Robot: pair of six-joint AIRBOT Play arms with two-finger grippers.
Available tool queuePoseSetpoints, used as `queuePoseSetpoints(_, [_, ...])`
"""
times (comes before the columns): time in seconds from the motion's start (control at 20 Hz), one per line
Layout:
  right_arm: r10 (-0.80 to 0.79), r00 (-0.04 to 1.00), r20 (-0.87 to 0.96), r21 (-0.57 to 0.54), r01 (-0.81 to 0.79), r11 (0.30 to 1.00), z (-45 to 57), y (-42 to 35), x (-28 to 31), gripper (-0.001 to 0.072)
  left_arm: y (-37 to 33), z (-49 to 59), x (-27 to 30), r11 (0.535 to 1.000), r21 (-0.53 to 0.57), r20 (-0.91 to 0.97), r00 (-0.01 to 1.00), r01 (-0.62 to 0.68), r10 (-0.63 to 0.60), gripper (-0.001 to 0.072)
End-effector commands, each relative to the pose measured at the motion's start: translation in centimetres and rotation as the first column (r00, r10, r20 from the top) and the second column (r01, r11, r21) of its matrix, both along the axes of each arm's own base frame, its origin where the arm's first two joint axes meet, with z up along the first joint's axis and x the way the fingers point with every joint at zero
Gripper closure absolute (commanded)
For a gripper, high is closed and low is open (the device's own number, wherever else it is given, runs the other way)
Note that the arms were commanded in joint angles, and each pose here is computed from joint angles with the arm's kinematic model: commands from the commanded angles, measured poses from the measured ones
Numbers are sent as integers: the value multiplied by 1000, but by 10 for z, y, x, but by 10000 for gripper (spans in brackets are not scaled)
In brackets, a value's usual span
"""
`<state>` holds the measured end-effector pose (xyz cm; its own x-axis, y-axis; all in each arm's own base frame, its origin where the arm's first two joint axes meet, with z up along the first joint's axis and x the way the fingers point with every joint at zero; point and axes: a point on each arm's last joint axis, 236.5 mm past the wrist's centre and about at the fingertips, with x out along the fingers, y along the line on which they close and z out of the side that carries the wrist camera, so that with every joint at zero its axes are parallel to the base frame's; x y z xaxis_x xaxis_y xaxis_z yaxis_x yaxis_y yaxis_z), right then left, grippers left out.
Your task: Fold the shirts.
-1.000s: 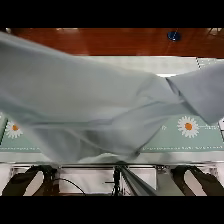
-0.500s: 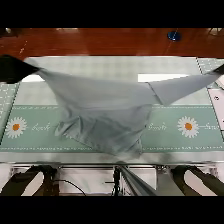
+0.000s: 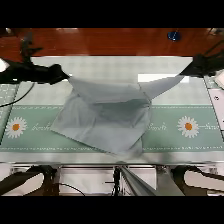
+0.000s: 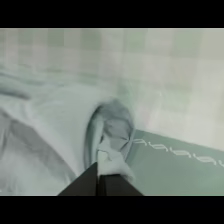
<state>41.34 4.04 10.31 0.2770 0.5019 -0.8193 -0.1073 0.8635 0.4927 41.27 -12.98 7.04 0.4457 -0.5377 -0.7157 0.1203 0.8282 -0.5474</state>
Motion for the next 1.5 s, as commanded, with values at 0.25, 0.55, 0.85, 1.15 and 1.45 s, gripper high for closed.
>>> queuePoseSetpoints(0.25, [-31, 985, 172, -93, 47, 995, -41, 16, 76, 695, 0, -53, 24, 1000, -6, -56, 998, -18, 18, 680])
queuePoseSetpoints(0.55, [-86, 976, 199, -180, 122, 976, -46, -17, 85, 695, 32, -48, 46, 993, 5, 5, 993, -117, 117, 679])
queuePoseSetpoints(0.85, [-37, 982, 183, -184, 71, 980, -48, -3, 80, 695, 24, -51, 46, 997, 28, 27, 997, -72, 72, 679])
queuePoseSetpoints(1.15, [-31, 985, 167, -181, 62, 981, -49, -2, 76, 695, 6, -74, 41, 999, 31, -20, 999, -30, 30, 673])
queuePoseSetpoints(1.45, [-13, 985, 174, -191, 46, 981, -49, -3, 75, 696, 5, -49, 34, 997, 18, -27, 997, 70, -70, 358])
